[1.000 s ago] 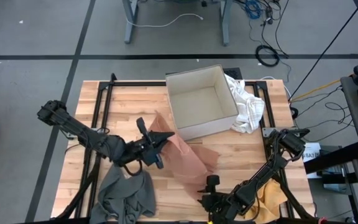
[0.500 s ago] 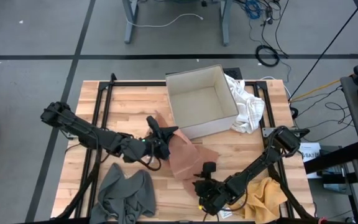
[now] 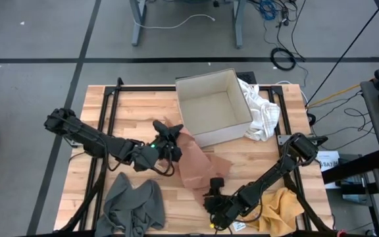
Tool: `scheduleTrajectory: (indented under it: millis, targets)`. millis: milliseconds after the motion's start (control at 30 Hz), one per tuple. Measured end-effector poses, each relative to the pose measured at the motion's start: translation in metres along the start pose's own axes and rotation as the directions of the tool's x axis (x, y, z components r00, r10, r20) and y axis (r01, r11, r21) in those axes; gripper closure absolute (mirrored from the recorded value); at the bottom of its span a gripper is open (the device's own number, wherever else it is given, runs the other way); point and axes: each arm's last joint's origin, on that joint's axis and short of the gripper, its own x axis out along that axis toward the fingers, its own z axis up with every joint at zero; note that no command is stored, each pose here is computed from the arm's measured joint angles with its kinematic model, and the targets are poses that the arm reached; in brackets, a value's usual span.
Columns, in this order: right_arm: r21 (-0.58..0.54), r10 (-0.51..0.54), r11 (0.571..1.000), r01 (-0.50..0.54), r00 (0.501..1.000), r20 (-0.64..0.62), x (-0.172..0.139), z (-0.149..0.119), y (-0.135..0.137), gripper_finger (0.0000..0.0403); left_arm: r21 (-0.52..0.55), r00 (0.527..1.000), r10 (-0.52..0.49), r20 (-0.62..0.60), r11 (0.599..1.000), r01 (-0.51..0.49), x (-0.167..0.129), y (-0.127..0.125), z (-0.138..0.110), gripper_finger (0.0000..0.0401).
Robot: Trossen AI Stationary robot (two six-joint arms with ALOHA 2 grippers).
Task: Fold towel
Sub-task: Fold the brown towel
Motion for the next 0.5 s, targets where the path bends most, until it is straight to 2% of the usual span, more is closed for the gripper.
scheduleTrajectory:
  millis: [333,500]
  targets:
    - [0.004,-0.107,0.994,0.108,0.991,-0.075,0.036,-0.001,-0.033,0.0244,-0.044,0.998,-0.036,0.044,0.998,0.038,-0.004,-0.003,0.002,0.0401]
    - [0.011,-0.127,0.992,0.129,0.988,-0.088,0.043,-0.001,-0.039,0.0244,-0.047,0.997,-0.065,0.036,0.997,0.067,-0.004,-0.008,-0.001,0.0401]
